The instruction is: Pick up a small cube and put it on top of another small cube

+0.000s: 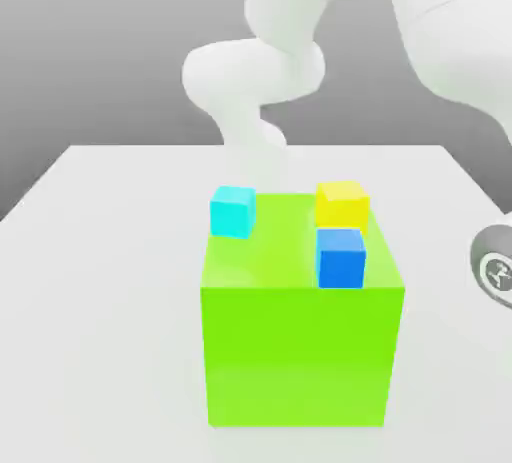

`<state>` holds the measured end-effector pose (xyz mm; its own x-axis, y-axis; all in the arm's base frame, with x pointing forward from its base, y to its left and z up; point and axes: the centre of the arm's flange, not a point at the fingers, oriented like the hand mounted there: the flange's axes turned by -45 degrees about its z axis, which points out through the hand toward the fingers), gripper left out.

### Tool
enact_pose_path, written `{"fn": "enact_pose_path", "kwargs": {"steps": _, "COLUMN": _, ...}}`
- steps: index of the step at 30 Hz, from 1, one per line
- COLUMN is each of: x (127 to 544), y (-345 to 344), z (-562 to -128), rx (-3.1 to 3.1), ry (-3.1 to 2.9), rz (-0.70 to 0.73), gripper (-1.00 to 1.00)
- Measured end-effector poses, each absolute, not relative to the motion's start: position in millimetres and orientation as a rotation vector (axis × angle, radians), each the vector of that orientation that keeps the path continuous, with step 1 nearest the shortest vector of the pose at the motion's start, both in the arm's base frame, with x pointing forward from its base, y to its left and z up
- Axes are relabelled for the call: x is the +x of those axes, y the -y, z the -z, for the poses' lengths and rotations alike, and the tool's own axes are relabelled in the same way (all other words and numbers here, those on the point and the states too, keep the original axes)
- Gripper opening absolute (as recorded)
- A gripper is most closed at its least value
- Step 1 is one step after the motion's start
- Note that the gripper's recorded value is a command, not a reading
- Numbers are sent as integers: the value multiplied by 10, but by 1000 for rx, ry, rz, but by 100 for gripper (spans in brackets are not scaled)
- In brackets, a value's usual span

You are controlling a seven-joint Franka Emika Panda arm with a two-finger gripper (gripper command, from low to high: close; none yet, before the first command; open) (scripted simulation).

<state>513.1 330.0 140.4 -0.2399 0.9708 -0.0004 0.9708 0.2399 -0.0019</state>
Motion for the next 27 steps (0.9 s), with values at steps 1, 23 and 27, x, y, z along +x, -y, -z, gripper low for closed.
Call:
{"fn": "enact_pose_path", "kwargs": {"steps": 1, "x": 5134, "y": -3303, "z": -1520, "rx": -1936, "ry": 2473, "rz": -3, "gripper": -100}}
{"fn": "enact_pose_path", "kwargs": {"steps": 23, "x": 4681, "y": -1457, "z": -4174, "rx": -2528, "ry": 1840, "rz": 1, "gripper": -100}}
{"fn": "enact_pose_path", "kwargs": {"steps": 27, "x": 4405, "y": -1083, "z": -4484, "rx": -2636, "ry": 1694, "rz": 0, "gripper": -100}}
